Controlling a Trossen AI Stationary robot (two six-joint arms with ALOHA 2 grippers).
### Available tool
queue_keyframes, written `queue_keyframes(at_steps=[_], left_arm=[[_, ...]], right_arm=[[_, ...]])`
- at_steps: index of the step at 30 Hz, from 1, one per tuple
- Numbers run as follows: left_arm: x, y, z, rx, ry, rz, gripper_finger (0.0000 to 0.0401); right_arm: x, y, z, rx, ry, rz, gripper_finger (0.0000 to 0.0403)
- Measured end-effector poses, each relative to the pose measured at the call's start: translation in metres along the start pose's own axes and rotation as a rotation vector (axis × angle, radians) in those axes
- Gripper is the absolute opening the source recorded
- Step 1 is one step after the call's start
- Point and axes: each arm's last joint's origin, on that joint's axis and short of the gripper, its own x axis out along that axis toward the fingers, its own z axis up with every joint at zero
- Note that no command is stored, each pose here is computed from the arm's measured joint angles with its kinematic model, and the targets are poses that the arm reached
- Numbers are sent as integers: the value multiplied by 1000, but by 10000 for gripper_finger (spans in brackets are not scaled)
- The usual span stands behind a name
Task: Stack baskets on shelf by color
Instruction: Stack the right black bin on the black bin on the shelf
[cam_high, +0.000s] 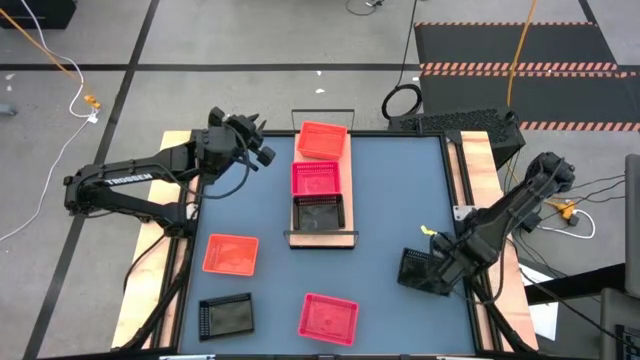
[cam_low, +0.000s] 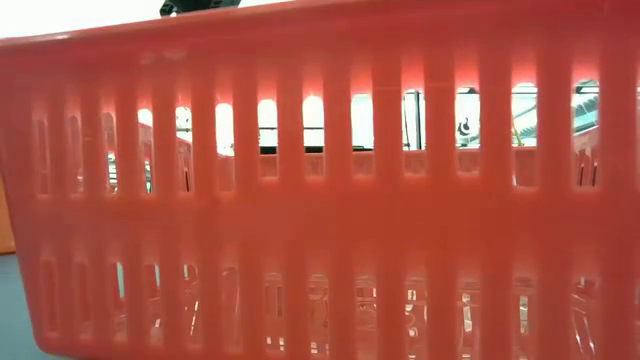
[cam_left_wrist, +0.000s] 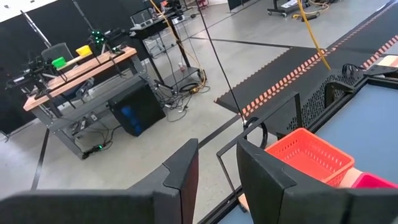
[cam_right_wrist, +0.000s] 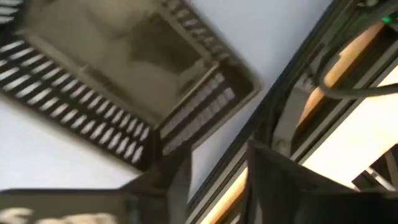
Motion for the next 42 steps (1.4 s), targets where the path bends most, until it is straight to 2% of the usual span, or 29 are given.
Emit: queue_keyframes(at_steps=[3, 6, 9, 11, 15, 18, 23, 26, 29, 36, 39, 42], left_arm=[[0, 0, 0, -3, 0, 0, 113], [0, 0, -2, 4, 13, -1, 113], [0, 0, -4, 10, 30, -3, 113], [0, 0, -5, 11, 37, -4, 113], [0, 0, -5, 11, 42, -4, 113], [0, 0, -5, 6, 42, -4, 113], [0, 0, -5, 1, 41, -4, 113], [0, 0, -5, 2, 41, -4, 113], [0, 0, -6, 6, 47, -4, 113], [0, 0, -7, 12, 51, -4, 113], [0, 0, -6, 9, 51, -4, 113], [0, 0, -6, 0, 47, -4, 113]], right_arm=[[13, -7, 3, 30, 5, 18, 184], [30, -6, 6, 76, 40, 115, 216], [46, -8, 11, 93, 82, 163, 229], [55, -12, 13, 133, 135, 138, 228], [62, -17, 13, 163, 120, 104, 205], [62, -16, 16, 163, 51, 145, 169], [59, -2, 13, 21, -13, 322, 70], [58, 11, 10, 0, -82, 464, 15], [60, 21, 10, -36, -150, 544, 12], [64, 17, 10, 9, -101, 441, 5], [47, 15, 6, 8, -98, 419, 4], [17, 11, 1, 18, -179, 392, 3]])
